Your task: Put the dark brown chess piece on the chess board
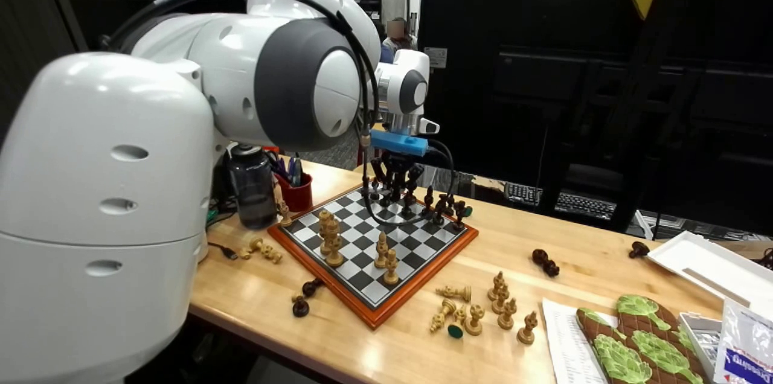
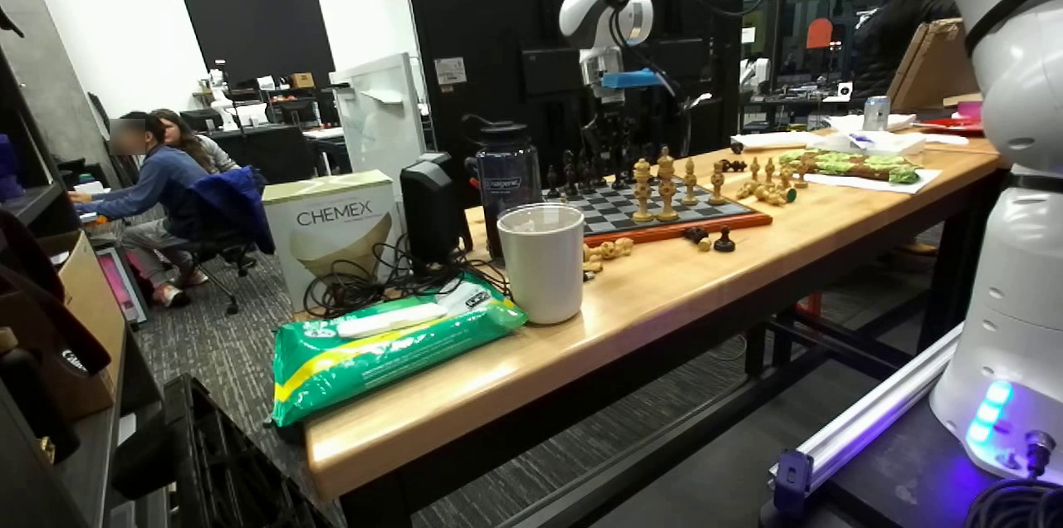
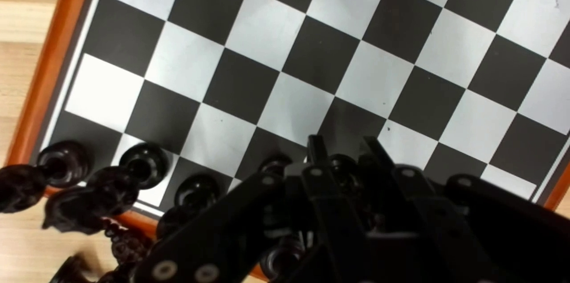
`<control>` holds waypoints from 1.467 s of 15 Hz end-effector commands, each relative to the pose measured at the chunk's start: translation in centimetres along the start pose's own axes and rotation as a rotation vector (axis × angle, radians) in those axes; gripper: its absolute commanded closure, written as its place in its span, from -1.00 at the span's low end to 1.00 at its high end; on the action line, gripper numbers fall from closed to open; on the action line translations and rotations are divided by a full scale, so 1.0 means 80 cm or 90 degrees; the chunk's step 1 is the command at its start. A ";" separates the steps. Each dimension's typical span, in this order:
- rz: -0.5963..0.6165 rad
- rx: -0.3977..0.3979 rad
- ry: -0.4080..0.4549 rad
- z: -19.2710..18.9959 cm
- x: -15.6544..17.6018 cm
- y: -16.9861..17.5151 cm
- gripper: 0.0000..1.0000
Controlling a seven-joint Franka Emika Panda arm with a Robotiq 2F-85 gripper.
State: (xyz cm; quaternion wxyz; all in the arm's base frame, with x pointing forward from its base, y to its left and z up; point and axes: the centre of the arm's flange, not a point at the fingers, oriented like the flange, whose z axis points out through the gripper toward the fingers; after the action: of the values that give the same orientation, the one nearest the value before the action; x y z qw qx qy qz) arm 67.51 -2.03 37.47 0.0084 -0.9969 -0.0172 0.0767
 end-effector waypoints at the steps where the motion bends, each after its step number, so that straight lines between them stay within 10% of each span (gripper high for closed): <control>1: -0.009 0.022 -0.002 -0.003 0.002 0.003 0.88; 22: -0.051 0.049 -0.008 0.019 0.015 -0.002 0.88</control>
State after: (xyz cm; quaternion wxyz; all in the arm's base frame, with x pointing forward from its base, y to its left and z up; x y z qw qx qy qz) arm 68.03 -1.72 35.55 0.0394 -0.9947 -0.0439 0.0844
